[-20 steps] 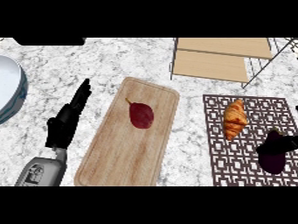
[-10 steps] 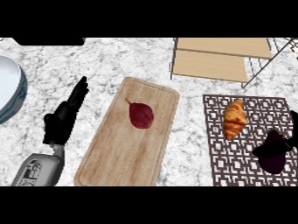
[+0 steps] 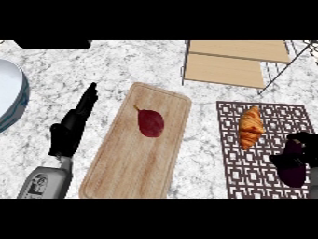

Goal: Pick the eggplant from the placemat and place it in the tiered shelf

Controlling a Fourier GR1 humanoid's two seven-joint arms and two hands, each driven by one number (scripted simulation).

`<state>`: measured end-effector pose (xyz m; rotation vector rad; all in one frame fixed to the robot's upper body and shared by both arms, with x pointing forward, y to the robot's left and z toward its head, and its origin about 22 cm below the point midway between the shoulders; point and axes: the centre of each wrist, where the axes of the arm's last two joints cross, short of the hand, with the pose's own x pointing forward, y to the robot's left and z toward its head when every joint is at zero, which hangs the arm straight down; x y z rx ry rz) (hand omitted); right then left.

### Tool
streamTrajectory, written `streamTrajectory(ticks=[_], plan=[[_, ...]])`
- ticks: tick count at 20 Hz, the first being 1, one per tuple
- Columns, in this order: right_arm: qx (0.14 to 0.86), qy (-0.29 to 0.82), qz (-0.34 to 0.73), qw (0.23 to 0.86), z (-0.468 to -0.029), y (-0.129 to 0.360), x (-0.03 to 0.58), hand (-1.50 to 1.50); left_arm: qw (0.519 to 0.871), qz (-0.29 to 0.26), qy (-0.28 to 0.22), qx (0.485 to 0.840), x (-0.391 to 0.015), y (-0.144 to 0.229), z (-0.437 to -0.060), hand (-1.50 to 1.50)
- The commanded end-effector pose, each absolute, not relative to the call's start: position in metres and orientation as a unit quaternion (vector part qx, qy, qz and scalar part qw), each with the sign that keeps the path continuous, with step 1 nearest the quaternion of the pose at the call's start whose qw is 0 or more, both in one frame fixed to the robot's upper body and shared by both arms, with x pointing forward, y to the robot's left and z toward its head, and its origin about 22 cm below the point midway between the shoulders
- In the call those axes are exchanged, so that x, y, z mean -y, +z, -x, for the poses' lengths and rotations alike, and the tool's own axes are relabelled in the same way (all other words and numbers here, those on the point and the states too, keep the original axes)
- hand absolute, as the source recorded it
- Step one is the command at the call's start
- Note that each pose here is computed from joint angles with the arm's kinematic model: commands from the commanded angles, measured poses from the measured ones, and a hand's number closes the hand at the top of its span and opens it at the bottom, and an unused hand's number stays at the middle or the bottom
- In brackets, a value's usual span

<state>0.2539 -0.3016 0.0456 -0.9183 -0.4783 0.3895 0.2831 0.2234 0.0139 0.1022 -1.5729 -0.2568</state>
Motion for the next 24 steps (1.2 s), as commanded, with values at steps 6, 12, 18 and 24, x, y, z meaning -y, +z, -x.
streamTrajectory(ticks=[6,12,18,24], plan=[[0.197,0.213,0.463,0.838,-0.252,0.035,0.312,1.50,0.690,-0.053,-0.122,0.712,-0.219,0.009,-0.288,0.00],[0.322,0.242,0.442,0.801,-0.265,0.060,0.199,1.50,0.695,-0.042,-0.121,0.707,-0.228,0.008,-0.273,0.00],[0.492,0.339,0.376,0.708,-0.260,0.098,0.053,1.50,0.682,-0.020,-0.142,0.717,-0.197,0.021,-0.289,0.00],[0.615,0.222,0.322,0.685,-0.244,0.128,0.020,1.50,0.689,-0.029,-0.136,0.712,-0.196,0.018,-0.294,0.00]])
